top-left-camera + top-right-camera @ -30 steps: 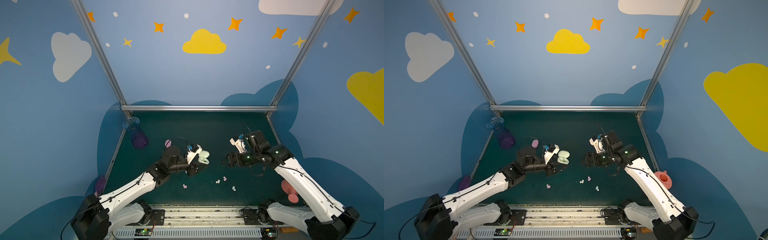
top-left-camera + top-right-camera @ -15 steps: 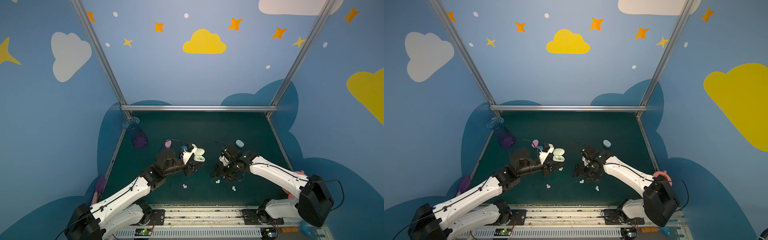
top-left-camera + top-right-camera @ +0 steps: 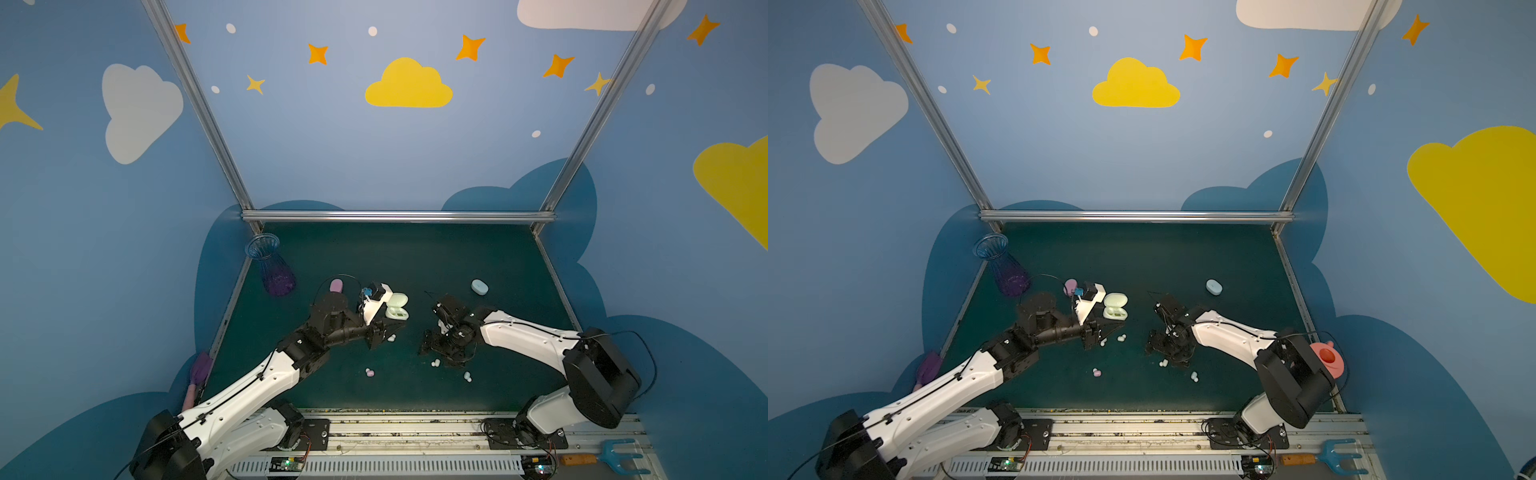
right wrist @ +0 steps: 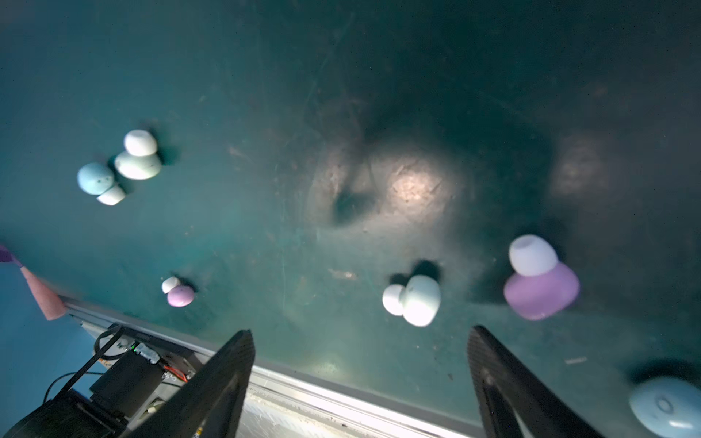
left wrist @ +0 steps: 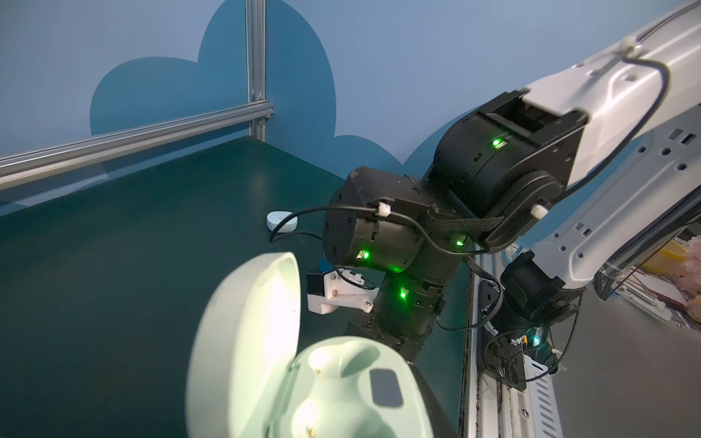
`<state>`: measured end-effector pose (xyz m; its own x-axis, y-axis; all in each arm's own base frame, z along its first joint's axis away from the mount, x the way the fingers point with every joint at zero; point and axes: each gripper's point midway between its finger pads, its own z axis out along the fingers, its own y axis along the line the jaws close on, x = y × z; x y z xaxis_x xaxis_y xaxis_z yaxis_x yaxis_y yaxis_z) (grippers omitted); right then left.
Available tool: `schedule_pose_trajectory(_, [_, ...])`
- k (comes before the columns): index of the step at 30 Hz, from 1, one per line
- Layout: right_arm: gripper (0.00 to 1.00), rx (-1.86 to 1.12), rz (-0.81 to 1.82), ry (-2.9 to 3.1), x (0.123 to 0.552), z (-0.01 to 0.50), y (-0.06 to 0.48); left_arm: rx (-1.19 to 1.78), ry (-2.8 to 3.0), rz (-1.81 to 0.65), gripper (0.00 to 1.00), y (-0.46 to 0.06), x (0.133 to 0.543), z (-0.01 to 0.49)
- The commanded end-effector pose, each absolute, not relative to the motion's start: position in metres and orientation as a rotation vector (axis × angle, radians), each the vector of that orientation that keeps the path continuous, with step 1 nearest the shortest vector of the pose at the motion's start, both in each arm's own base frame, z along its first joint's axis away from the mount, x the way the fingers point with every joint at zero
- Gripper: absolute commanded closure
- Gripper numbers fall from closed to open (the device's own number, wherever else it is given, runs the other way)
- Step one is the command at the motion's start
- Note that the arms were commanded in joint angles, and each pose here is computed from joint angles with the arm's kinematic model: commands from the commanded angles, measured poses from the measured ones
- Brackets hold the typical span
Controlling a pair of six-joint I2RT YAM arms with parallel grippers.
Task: Insert wireless bluetooth earbuds into charging case
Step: Turn over the wireless bluetooth earbud at the bottom-center of the table.
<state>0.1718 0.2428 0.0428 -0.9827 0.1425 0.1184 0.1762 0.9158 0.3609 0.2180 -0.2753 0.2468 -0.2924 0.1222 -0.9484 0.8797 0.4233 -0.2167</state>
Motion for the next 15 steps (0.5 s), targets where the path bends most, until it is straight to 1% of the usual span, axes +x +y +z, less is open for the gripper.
schedule_pose_trajectory(1, [0.14,-0.272,-0.548,-2.983,0.173,0.036,0.243,0.894,1.664,-0.979,0.79,-0.276,0.217,0.257])
schedule_pose_trajectory(8, [0.14,-0.252,-0.537,-2.960,0.177,0.028,0.249,0.888,1.664,-0.980,0.79,-0.276,0.218,0.256])
schedule_pose_trajectory(15, [0.14,-0.234,-0.579,-2.960,0.181,0.033,0.258,0.887,1.667,-0.975,0.79,-0.274,0.218,0.255])
